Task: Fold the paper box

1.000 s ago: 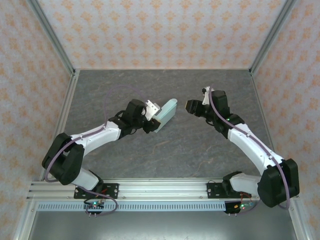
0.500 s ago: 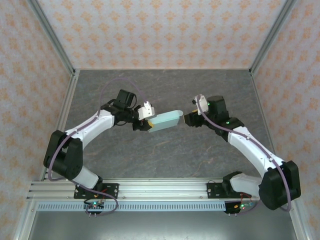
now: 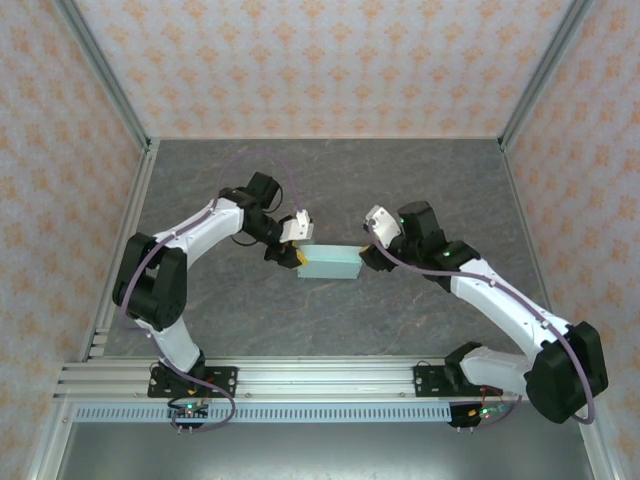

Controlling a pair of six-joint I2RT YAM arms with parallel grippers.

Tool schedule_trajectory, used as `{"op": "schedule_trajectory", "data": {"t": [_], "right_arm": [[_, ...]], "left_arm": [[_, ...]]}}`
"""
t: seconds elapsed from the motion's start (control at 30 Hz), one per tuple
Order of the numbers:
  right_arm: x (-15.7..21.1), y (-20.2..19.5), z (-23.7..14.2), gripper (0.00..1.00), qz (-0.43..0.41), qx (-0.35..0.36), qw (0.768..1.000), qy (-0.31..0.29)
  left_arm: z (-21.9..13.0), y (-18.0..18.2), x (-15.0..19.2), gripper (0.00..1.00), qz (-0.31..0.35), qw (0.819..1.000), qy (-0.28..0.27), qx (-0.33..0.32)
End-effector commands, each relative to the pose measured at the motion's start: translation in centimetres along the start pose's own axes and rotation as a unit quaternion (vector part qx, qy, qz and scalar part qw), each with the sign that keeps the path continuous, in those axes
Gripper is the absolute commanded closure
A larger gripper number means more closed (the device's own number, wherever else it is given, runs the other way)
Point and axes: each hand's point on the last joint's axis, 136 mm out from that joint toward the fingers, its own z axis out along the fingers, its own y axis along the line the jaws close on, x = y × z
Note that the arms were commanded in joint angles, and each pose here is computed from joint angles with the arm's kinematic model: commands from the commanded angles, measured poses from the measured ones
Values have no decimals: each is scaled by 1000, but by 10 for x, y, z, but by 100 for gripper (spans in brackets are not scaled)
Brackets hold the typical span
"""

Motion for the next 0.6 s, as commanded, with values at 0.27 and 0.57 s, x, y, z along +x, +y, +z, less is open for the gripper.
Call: {"op": "schedule_trajectory", "data": {"t": [0.27, 0.57], "right_arm": [[16, 30, 17, 46, -77, -69, 994, 23], [22, 31, 28, 45, -83, -77, 992, 46]], "left_arm": [[4, 4, 3, 62, 19, 1000, -5, 14], [10, 4, 5, 62, 20, 1000, 11, 11]]}}
